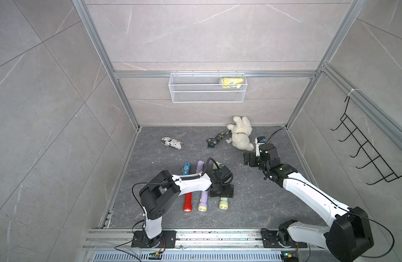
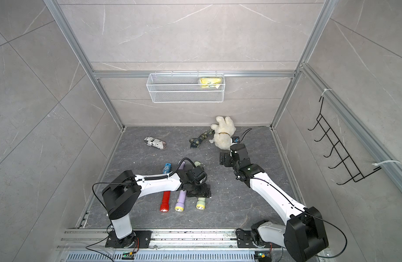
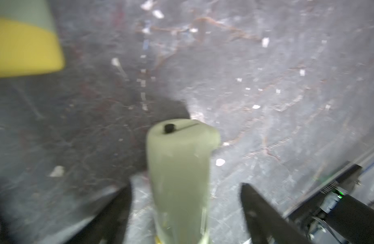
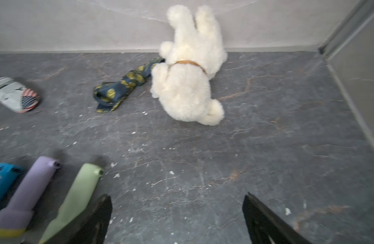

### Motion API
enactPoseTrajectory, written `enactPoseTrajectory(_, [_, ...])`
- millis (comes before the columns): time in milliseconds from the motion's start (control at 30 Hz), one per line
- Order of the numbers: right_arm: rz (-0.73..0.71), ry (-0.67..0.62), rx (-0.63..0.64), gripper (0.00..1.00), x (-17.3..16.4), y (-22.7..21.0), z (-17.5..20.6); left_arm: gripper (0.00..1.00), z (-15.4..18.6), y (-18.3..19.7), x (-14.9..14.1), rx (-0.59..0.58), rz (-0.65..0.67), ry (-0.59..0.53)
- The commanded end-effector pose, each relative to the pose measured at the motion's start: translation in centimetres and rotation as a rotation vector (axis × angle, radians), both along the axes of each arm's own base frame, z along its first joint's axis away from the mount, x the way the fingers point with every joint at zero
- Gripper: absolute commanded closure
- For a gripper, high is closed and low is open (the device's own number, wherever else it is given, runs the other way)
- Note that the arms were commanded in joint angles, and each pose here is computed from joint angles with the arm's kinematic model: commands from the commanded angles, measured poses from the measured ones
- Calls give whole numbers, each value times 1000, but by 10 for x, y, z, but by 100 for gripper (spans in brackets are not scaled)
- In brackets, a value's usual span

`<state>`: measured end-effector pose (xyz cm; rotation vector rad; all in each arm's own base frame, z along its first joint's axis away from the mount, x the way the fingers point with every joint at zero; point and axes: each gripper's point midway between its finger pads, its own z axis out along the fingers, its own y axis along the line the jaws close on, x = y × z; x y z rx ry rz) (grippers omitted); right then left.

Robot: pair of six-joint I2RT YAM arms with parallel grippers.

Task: Close the plug at the bottom of the flashlight
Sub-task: Place the flashlight at the center of the board, then reset both arms

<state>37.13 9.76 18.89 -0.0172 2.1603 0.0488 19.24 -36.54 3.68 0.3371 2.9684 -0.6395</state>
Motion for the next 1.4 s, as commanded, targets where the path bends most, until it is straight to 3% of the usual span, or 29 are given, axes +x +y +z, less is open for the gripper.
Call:
enactPoseTrajectory(0, [-175,-45,-138,0,10,-47,-12,1,-9,25,-11,123,8,54])
enactPoseTrajectory(133, [-279,-94,-286,0,10,-84,-23,0,34,27,10,118,3,-59])
enactPoseTrajectory(300, [-263,-150,-319,0,13,-87,-48,0,102,70,77,66,104,-266])
enactPoseTrajectory(433, [-246,-281,-269,0,12,-83,-57,0,149,144,136,57,245,-482])
enactPoseTrajectory(567, [-254,-341,-269,0,10,-84,-67,0,185,227,168,184,332,-763])
enactPoseTrajectory(633, [-254,-307,-247,0,6,-85,-73,0,193,260,176,258,371,-910])
enactPoseTrajectory(700, [-248,-340,-251,1,7,-84,-67,0,186,292,178,329,419,-1002])
enactPoseTrajectory(900, [-188,-336,-226,0,8,-77,-71,0,129,378,174,455,671,-966])
enactPoseTrajectory(1000, [-181,-337,-202,1,7,-79,-73,0,104,398,178,554,730,-983])
enactPoseTrajectory(1100, [-157,-325,-145,0,7,-82,-79,0,78,407,182,657,709,-937])
enactPoseTrajectory(1133, [-142,-290,-128,1,7,-81,-91,1,72,404,185,649,685,-939])
enactPoseTrajectory(1167, [-143,-370,-143,1,12,-83,-83,1,68,399,188,625,660,-967])
enactPoseTrajectory(1233, [-142,-277,-117,1,8,-83,-93,1,70,390,191,591,585,-995])
enactPoseTrajectory(1267, [-140,-331,-126,1,12,-83,-86,1,74,386,191,575,553,-1059])
enactPoseTrajectory(1300, [-141,-319,-139,0,12,-83,-89,1,80,382,190,535,532,-1134])
enactPoseTrajectory(1367, [-141,-296,-132,0,12,-83,-91,1,70,381,183,428,520,-1140])
